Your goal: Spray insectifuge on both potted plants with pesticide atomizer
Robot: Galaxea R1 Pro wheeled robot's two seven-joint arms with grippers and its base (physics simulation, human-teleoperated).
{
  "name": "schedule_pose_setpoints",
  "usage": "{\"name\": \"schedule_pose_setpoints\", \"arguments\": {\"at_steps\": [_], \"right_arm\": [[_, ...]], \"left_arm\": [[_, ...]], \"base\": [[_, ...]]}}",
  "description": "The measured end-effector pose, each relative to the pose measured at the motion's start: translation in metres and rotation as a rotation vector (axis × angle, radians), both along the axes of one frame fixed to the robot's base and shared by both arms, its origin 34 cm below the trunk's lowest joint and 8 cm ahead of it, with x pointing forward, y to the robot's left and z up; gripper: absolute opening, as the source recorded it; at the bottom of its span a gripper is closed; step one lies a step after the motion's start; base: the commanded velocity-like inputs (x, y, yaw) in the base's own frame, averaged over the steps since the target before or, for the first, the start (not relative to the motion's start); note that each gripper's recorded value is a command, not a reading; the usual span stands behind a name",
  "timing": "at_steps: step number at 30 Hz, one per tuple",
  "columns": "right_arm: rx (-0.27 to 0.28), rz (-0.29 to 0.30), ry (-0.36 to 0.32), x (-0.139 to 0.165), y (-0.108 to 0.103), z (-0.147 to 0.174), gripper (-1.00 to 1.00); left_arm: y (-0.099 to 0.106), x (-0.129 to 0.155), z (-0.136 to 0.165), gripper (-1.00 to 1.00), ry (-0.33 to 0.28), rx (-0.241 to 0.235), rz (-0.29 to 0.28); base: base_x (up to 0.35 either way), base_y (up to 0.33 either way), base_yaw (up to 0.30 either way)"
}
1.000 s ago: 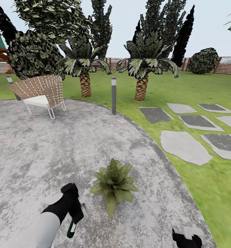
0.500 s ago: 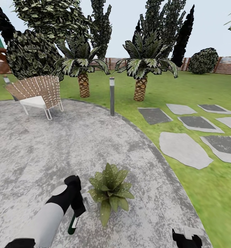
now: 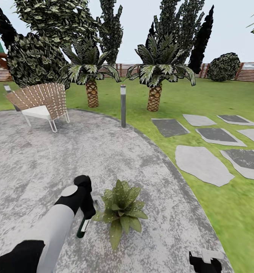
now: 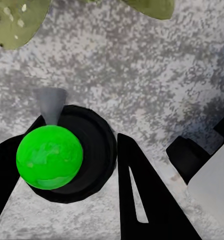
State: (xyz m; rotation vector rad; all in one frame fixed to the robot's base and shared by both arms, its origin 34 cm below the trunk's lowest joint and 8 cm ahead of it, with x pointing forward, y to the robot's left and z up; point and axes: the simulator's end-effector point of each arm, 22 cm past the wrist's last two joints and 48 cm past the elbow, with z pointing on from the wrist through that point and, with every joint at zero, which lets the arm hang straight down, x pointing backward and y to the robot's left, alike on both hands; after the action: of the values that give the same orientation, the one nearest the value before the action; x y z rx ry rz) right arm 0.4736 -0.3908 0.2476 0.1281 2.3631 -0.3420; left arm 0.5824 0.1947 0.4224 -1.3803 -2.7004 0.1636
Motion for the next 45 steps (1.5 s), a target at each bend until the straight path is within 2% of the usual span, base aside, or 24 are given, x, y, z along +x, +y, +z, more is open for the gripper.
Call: {"name": "schedule_pose_setpoints", "arguments": {"at_steps": [12, 21, 34, 45], "right_arm": [[-0.001, 0.000, -0.001, 0.0002, -0.0006, 0.0003, 1.00], [-0.001, 0.000, 0.000, 0.0002, -0.0005, 0.0001, 1.00], [-0.001, 0.000, 0.000, 0.0002, -0.0005, 0.0001, 1.00], [-0.001, 0.000, 0.000, 0.0000, -0.0005, 0.0002, 1.00]], "left_arm": [[-0.0059, 0.0060, 0.0055, -1.00, -0.013, -0.005, -0.006], [-0.0065, 0.0063, 0.0055, -1.00, -0.013, -0.005, -0.006], [-0.0063, 0.0068, 0.0059, -1.00, -0.014, -0.004, -0.007], [-0.0011, -0.0003, -0.0011, -1.00, 0.001, 0.006, -0.006]], "base": [[0.041, -0.086, 0.020], [-0.008, -0.264, 0.263], [-0.206, -0.207, 0.278], [0.054, -0.254, 0.273]]}}
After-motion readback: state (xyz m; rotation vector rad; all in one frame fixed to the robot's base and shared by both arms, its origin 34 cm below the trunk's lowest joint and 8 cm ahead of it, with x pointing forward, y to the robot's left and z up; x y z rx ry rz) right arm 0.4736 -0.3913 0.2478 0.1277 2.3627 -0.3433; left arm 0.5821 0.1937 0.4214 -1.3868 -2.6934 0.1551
